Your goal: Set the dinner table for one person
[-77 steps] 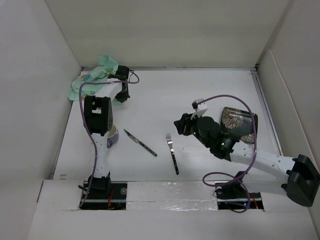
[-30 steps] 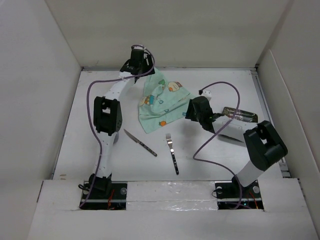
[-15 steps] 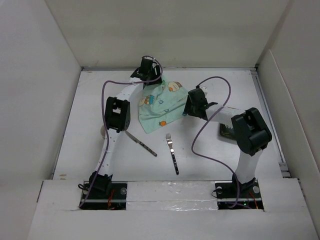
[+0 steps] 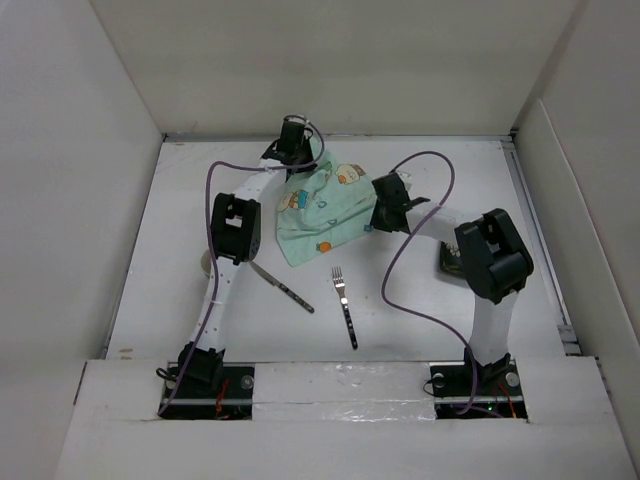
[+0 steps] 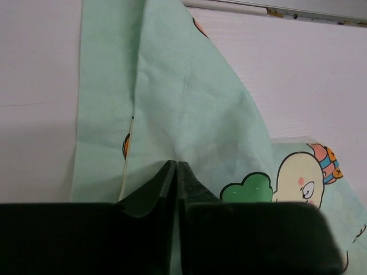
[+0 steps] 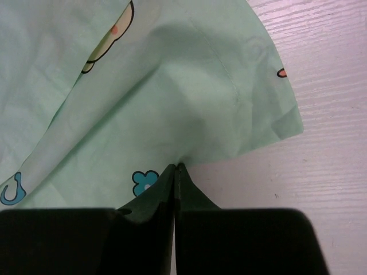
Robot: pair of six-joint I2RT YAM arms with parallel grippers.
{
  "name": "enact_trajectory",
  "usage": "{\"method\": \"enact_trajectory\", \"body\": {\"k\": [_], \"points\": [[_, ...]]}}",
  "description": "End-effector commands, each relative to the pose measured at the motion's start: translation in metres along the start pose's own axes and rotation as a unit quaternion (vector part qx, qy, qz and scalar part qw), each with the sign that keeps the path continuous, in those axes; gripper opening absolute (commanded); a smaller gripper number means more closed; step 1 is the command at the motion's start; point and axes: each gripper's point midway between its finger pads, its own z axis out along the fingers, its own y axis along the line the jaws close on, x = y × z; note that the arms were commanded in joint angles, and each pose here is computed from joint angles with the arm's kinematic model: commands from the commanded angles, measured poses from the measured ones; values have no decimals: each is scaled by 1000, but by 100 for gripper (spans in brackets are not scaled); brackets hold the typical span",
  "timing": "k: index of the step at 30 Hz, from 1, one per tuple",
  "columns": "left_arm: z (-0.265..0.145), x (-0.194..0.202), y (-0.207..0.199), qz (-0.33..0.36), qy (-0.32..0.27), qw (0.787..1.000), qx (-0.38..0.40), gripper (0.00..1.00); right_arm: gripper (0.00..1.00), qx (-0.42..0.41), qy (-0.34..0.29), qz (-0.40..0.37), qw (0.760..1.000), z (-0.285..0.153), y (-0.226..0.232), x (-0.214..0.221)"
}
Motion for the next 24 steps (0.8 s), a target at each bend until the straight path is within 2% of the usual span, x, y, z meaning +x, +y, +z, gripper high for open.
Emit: {"method": "enact_trajectory", "body": {"k": [1, 5, 7, 8, 10, 12, 13, 14, 16, 17, 20, 22, 23, 24], "points": [[-29, -44, -16, 10, -51, 999, 14, 0, 0, 11, -5, 12, 1000, -2, -6, -9], [-69, -85, -20, 19, -94, 995, 6, 0, 0, -9, -54, 5, 998, -12, 2, -42], [-83, -90, -22, 21, -100, 995, 7, 0, 0, -11, -89, 3, 996, -24, 8, -67], [-111, -118, -16, 16, -130, 991, 3, 0, 0, -15, -114, -9, 993, -34, 11, -83], [-114, -113, -15, 15, -128, 992, 2, 0, 0, -20, -133, -11, 991, -39, 14, -94], [-142, -134, -8, 10, -149, 989, -6, 0, 0, -21, -168, -14, 985, -53, 17, -115], [-143, -125, -3, 12, -141, 990, -13, 0, 0, -26, -184, -15, 983, -59, 21, -126], [-162, -138, 3, 10, -161, 986, -30, 0, 0, -23, -199, -18, 980, -63, 18, -139], [-169, -127, 22, 6, -158, 986, -57, 0, 0, -15, -212, -11, 977, -66, 13, -157], [-184, -134, 19, 7, -171, 984, -58, 0, 0, -25, -226, -6, 974, -74, 22, -172], [-189, -126, 37, 7, -177, 979, -96, 0, 0, -34, -249, -2, 968, -85, 25, -200], [-186, -129, 36, 5, -170, 982, -87, 0, 0, -25, -259, -9, 965, -92, 23, -208], [-165, -113, 42, 4, -140, 986, -90, 0, 0, -17, -263, -15, 964, -93, 17, -214], [-156, -100, 39, 5, -108, 991, -77, 10, 0, -10, -254, -18, 967, -91, 15, -211]]}}
